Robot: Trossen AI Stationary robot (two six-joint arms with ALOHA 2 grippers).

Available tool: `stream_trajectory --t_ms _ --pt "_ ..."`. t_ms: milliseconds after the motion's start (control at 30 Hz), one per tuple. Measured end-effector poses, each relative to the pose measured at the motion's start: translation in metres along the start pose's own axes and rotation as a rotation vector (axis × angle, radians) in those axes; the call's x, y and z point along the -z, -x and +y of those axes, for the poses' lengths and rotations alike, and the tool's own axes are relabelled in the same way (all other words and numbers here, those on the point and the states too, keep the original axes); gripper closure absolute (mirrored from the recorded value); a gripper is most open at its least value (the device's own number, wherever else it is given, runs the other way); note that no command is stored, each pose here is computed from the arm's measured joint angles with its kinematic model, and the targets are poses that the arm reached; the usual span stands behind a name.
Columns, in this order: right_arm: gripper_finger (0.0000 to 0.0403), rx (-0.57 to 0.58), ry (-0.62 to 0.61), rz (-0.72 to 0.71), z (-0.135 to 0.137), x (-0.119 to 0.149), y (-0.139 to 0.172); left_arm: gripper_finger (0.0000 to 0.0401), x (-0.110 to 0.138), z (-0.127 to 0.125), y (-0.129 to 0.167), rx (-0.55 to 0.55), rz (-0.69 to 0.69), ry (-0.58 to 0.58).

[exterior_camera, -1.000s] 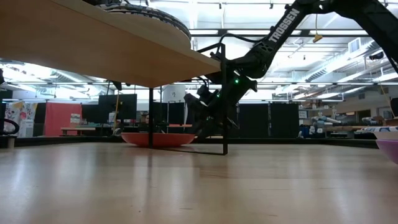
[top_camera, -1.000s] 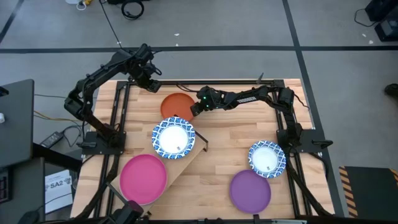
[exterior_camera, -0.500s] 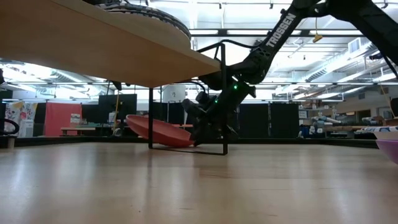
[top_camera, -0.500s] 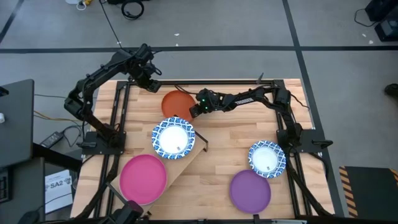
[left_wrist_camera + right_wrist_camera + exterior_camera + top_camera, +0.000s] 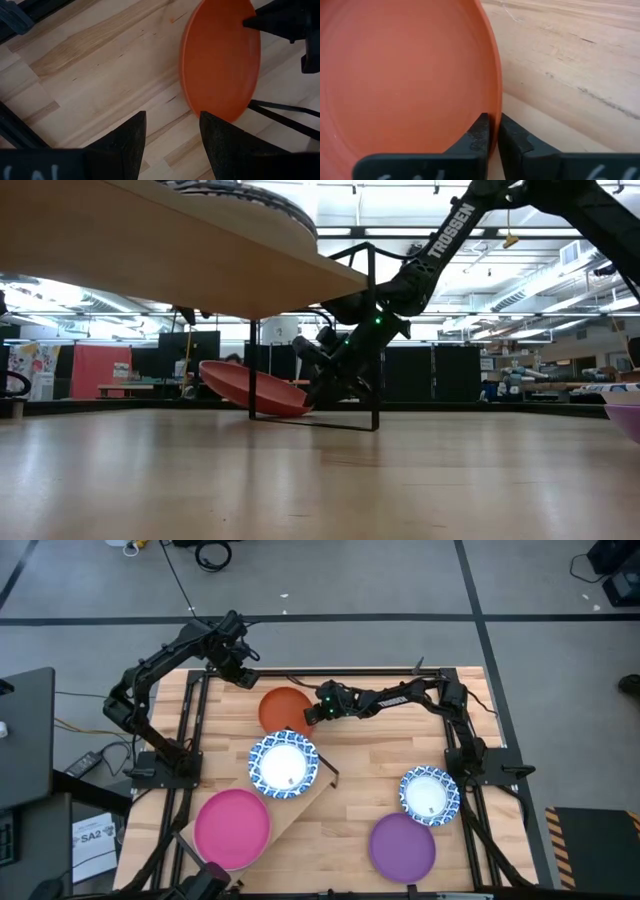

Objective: Place and stack plates onto a shelf
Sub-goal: Stack the orange plate on top of the pink plate on the shelf

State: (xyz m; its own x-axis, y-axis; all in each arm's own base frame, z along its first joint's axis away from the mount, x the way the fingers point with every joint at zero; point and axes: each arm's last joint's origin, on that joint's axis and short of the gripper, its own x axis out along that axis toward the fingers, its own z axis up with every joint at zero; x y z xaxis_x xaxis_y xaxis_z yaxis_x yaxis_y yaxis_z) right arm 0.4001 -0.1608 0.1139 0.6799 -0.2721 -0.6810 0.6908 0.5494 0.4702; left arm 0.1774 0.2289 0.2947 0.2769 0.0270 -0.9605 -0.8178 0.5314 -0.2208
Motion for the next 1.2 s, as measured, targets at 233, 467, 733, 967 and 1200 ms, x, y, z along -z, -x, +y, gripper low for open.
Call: stream_trajectory --t_ms 233,467,733,967,1200 --pt "0.0384 -0.033 0.001 -0.001 0.0 -0.004 0.001 0.0209 0.0 0.0 0.0 0.0 0.0 0.0" --pt "0.0388 -0.065 0.011 0.016 -0.001 -0.009 0.007 0.0209 0.0 0.0 0.0 0.0 0.0 0.0" --pt "0.0389 -0.097 0.005 -0.029 0.003 -0.013 0.008 0.0209 0.0 0.0 0.0 0.0 0.0 0.0" --pt "0.0389 -0.176 -0.048 -0.163 0.011 -0.025 0.01 0.0209 0.0 0.0 0.0 0.0 0.0 0.0" --pt "0.0389 -0.216 -0.069 -0.229 0.01 -0.036 0.012 0.0209 0.0 0.0 0.0 0.0 0.0 0.0"
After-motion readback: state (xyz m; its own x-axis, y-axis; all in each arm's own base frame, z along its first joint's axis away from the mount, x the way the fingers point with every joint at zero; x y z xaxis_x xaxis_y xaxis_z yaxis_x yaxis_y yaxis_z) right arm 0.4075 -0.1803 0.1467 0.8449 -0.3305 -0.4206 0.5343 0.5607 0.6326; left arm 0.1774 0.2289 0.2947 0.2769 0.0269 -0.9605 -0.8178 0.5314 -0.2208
